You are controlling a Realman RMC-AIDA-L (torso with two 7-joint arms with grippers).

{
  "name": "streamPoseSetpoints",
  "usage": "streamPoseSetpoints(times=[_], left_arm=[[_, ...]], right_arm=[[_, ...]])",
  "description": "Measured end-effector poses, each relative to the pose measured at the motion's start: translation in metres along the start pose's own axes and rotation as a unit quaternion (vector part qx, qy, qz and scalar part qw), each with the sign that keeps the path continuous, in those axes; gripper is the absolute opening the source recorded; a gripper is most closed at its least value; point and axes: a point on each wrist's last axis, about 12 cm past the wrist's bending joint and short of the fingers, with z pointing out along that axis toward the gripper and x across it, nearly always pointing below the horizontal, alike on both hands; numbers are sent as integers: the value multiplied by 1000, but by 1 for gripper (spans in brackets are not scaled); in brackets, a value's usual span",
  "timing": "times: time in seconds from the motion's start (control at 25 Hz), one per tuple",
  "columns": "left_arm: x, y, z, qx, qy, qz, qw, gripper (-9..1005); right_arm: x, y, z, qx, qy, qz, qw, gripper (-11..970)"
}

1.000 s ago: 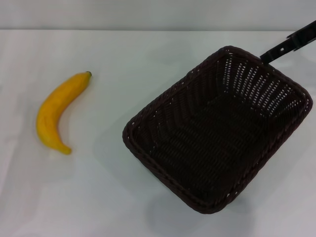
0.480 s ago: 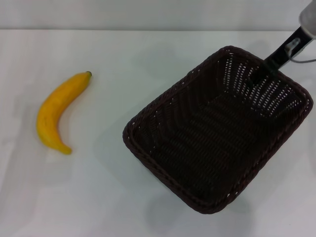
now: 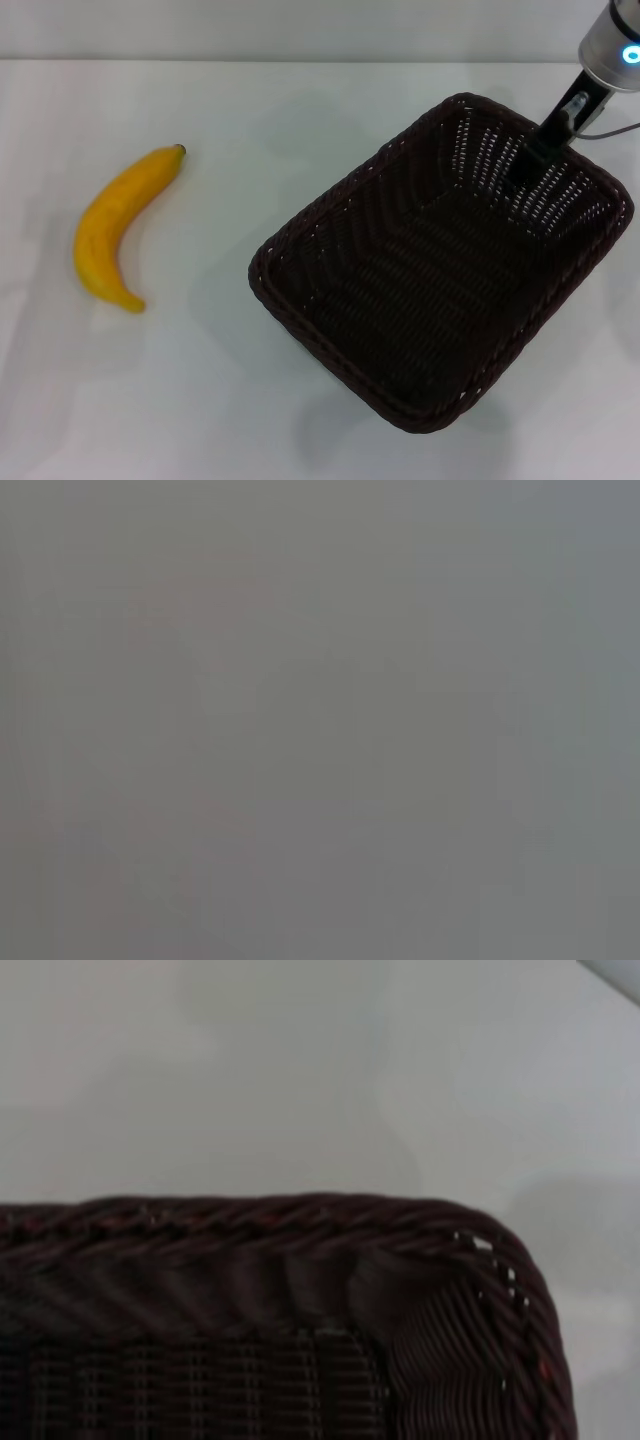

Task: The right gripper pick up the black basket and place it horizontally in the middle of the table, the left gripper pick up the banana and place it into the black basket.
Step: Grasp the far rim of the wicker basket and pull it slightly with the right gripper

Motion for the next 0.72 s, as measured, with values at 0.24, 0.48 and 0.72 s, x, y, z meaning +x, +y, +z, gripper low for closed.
streamPoseSetpoints(times=[0.24, 0.48, 0.72], left_arm=[[0, 2, -4, -2, -1, 1, 1000, 873], [-5, 4, -10, 1, -17, 4, 1000, 873], [-8, 9, -18, -5, -26, 8, 1000, 873]], right_arm=[[-2, 5, 2, 1, 14, -7, 1000, 747], [-5, 9, 2, -2, 12, -6, 1000, 437], [-8, 10, 0, 0, 10, 23, 1000, 189]])
